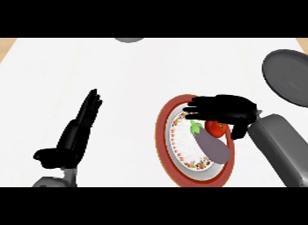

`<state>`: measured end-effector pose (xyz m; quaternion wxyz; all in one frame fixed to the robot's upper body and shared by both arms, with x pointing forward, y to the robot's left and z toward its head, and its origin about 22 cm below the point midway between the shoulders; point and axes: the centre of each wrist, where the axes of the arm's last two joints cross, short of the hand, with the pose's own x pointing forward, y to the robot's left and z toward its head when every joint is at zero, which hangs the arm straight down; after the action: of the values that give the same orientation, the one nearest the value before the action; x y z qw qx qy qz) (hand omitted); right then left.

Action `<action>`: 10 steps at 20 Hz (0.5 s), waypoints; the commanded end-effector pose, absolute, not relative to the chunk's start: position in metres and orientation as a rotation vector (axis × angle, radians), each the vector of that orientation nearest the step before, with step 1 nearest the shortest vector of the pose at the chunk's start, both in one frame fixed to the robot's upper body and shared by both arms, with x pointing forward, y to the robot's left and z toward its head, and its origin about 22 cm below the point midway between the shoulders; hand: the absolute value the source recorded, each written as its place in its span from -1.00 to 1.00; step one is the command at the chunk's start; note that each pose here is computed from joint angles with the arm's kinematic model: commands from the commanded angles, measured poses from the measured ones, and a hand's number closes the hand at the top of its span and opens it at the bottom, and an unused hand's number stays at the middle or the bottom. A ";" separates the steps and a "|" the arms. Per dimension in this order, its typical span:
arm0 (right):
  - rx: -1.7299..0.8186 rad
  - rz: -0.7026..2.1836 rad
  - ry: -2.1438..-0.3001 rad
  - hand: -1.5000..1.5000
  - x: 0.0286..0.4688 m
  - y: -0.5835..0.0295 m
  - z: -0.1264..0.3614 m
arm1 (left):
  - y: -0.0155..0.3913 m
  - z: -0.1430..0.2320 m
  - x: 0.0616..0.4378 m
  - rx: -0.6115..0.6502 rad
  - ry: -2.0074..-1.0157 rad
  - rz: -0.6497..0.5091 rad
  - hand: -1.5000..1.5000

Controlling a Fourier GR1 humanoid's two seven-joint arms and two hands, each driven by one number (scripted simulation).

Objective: Pick the tomato from the plate and place it in the pan

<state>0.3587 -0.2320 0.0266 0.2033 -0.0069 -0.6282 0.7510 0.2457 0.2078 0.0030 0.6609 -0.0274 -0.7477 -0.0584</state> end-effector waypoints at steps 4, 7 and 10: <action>-0.038 2.110 -1.694 -1.00 0.363 -0.219 0.014 | 0.194 0.011 0.243 -0.055 -1.694 -0.125 0.00; -0.060 2.325 -1.641 1.00 0.368 -0.204 0.003 | 0.189 0.004 0.236 -0.072 -1.683 -0.135 0.00; -0.100 2.320 -1.727 1.00 0.354 -0.206 -0.007 | 0.214 0.003 0.237 -0.051 -1.689 -0.140 0.00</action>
<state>0.3684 -0.2085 0.0161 0.1509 -0.0329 -0.5882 0.7938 0.2451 0.2028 0.0040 0.6602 -0.0278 -0.7482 -0.0602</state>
